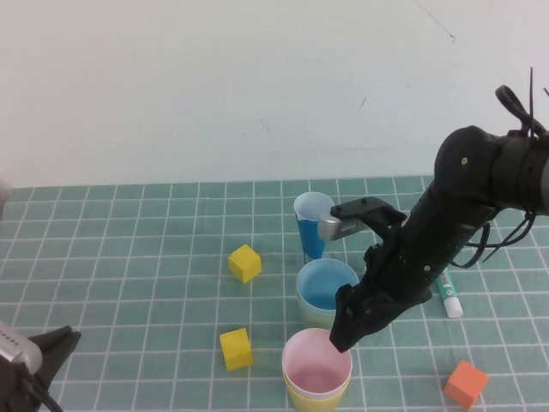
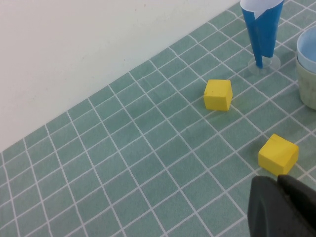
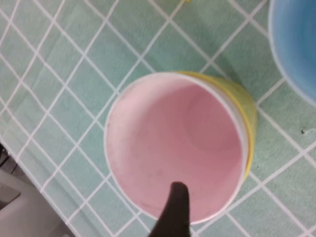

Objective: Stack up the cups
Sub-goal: Pick up the yellow cup

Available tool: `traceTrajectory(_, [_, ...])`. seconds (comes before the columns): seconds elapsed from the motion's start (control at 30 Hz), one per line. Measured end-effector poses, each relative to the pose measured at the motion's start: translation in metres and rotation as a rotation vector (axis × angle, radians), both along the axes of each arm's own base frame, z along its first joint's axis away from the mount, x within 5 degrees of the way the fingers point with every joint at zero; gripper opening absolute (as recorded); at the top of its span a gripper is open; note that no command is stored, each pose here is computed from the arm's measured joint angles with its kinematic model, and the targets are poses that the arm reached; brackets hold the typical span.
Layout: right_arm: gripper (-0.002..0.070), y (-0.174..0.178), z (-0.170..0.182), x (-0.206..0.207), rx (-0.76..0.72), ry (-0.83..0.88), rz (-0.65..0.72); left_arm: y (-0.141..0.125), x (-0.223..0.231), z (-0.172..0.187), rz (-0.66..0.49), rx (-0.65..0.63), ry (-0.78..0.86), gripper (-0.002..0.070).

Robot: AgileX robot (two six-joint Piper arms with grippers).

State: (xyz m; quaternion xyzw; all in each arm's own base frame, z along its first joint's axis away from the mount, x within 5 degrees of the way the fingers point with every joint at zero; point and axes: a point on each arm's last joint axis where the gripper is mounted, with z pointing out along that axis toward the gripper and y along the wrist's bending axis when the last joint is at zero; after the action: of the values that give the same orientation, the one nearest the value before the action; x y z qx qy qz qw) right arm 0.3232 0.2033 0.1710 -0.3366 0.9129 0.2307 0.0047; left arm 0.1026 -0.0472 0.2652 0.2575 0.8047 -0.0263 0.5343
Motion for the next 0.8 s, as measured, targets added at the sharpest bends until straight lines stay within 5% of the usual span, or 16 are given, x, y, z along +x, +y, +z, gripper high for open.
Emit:
traceTrajectory(0.5, [0.0643, 0.011, -0.044, -0.001, -0.032, 0.103, 0.001, 0.000, 0.000, 0.000, -0.001, -0.001, -0.002, -0.0001])
traceTrajectory(0.6, [0.0541, 0.012, -0.048, -0.001, -0.035, 0.107, 0.001, 0.000, 0.000, 0.000, -0.001, -0.001, -0.002, -0.0001])
traceTrajectory(0.8, [0.0130, 0.012, -0.049, -0.001, -0.026, 0.100, 0.030, 0.000, 0.000, 0.000, -0.001, -0.001, -0.002, -0.0001])
